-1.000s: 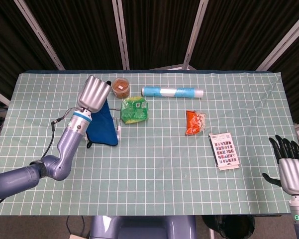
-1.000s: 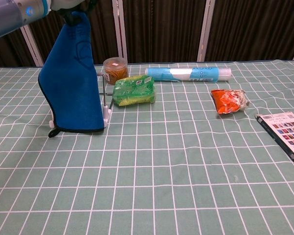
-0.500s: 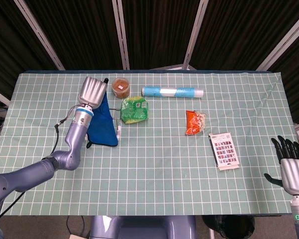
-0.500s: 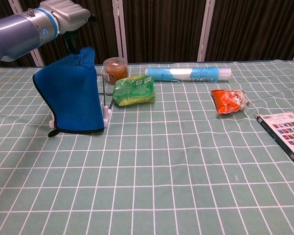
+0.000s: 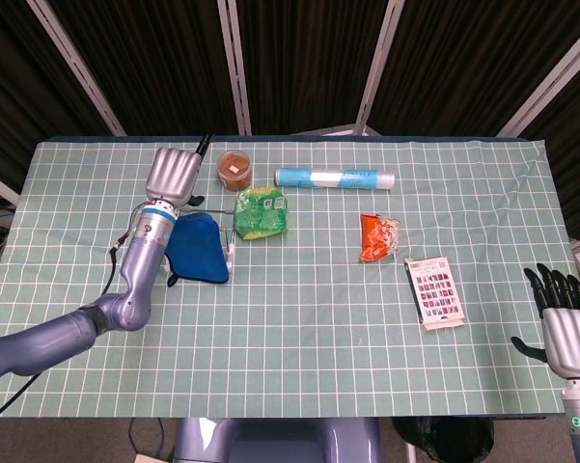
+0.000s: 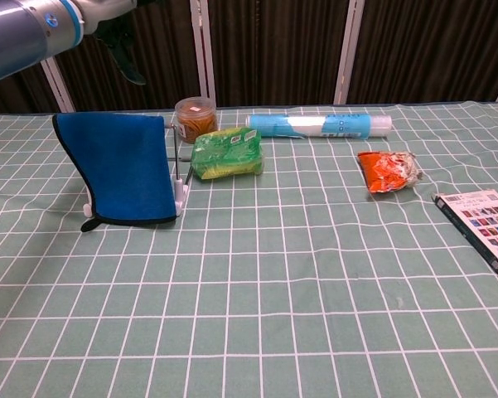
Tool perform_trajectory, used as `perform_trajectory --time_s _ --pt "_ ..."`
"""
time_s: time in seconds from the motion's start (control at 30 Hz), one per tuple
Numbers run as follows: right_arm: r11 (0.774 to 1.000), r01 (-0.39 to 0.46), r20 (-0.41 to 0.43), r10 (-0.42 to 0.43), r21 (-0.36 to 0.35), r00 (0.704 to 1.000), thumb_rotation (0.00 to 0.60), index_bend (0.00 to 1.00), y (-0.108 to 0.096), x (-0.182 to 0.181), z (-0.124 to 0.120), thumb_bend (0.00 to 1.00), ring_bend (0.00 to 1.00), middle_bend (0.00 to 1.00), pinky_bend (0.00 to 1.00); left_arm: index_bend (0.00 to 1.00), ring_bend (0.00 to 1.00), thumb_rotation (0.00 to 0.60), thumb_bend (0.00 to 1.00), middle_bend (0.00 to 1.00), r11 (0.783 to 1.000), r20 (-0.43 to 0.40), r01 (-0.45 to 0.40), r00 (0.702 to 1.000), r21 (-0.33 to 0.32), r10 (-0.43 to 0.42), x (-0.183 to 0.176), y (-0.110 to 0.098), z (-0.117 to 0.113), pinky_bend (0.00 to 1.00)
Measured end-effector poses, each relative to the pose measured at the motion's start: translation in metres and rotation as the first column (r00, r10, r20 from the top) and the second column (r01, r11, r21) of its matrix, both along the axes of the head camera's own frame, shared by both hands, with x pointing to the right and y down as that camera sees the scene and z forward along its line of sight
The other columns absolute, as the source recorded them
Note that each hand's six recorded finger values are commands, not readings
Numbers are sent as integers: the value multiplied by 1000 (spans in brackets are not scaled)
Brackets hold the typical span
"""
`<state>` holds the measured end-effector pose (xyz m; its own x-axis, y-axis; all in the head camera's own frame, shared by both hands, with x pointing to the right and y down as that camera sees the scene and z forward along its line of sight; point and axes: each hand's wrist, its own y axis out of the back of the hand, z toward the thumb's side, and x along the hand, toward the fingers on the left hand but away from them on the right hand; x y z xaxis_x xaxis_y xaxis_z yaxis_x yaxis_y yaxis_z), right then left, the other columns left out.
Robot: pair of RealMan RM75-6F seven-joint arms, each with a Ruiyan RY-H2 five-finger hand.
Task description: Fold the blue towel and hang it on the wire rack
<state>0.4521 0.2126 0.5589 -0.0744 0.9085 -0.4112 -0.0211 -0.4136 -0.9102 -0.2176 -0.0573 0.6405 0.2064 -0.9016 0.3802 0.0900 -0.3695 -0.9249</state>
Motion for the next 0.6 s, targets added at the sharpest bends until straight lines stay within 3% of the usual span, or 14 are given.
perform_trajectory --time_s 0.1,0.17,0.27,0.33,0.6 --pt "1000 3 6 -3 3 1000 600 0 0 -1 -1 0 0 0 0 0 626 600 123 624 1000 -44 18 999 10 -17 -14 5 -12 699" --pt "1000 7 10 -7 6 1000 600 0 1 -2 -2 0 0 0 0 0 353 600 121 341 999 -75 36 997 14 -35 -28 12 -21 378" --pt "1000 15 17 -15 10 1000 600 0 1 -4 -3 0 0 0 0 0 46 600 113 31 998 -107 68 992 14 -66 -57 29 -33 62" --pt "1000 23 25 -23 17 999 600 0 1 -6 -5 0 0 0 0 0 0 600 111 0 995 -113 96 989 5 -94 -83 48 -40 1" --pt "998 44 58 -47 51 997 600 0 0 -14 -15 0 0 0 0 0 0 600 109 0 971 -93 237 967 -3 -237 -189 158 -75 0"
